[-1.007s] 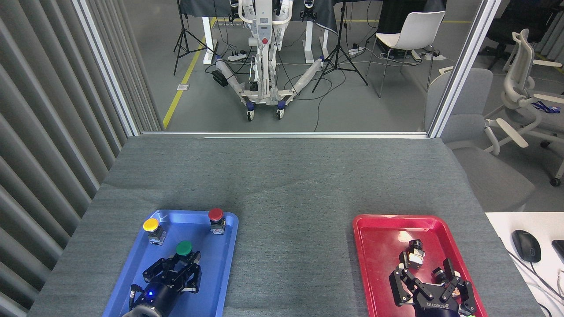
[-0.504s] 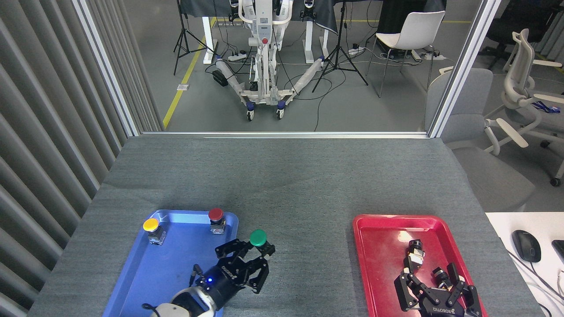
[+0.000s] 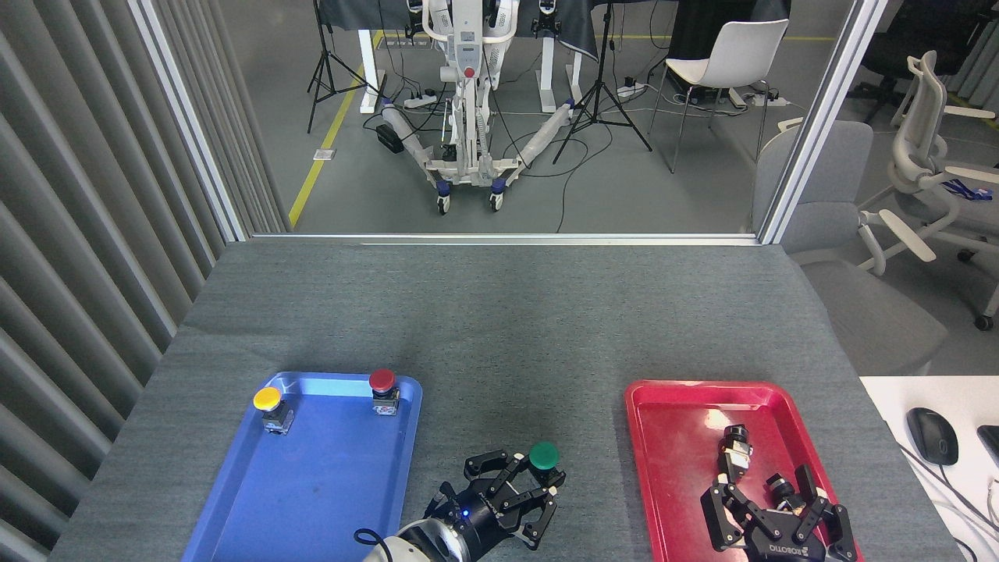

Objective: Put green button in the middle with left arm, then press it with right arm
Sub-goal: 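Carry the green button with the left gripper to the table middle, then release the green button and withdraw the left gripper toward the blue tray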

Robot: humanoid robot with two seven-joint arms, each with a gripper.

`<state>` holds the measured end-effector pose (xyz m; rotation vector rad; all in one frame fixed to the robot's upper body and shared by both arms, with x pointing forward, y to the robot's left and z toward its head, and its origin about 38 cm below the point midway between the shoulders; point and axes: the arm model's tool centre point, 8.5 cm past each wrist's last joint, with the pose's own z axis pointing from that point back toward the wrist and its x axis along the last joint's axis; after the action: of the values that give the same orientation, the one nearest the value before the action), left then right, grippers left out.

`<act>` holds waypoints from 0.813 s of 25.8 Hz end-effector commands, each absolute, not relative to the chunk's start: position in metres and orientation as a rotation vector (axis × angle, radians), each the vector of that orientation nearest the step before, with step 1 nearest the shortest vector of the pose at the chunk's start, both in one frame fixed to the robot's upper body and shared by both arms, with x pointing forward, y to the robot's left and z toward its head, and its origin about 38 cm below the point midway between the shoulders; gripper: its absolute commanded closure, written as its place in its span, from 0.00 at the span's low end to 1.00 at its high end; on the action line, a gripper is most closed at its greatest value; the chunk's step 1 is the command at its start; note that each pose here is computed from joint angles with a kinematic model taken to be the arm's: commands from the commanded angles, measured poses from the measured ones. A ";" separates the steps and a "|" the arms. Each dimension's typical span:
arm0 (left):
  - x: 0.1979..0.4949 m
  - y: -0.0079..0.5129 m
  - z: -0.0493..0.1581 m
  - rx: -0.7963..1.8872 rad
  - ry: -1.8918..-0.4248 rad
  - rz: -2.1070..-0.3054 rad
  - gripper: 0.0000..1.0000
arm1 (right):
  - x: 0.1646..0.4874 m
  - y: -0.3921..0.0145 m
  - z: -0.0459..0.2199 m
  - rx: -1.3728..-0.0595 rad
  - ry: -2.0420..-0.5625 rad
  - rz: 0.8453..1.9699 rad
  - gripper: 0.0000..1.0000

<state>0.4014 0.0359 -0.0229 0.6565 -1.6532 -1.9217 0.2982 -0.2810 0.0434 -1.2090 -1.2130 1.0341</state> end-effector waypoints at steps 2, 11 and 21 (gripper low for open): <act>0.399 0.025 -0.023 0.692 -1.639 -1.890 0.00 | 0.298 -0.276 0.043 -1.199 -1.225 1.047 0.00; 0.391 0.062 0.013 0.785 -1.783 -1.901 0.00 | 0.301 -0.272 0.041 -1.201 -1.215 1.074 0.00; 0.356 0.251 0.070 1.210 -1.632 -1.600 0.00 | 0.304 -0.252 0.040 -1.165 -1.258 1.115 0.12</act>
<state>0.3622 0.1902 0.0530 1.0695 -1.7249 -1.6837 0.3031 -0.2561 0.0406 -1.1736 -1.2483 1.1067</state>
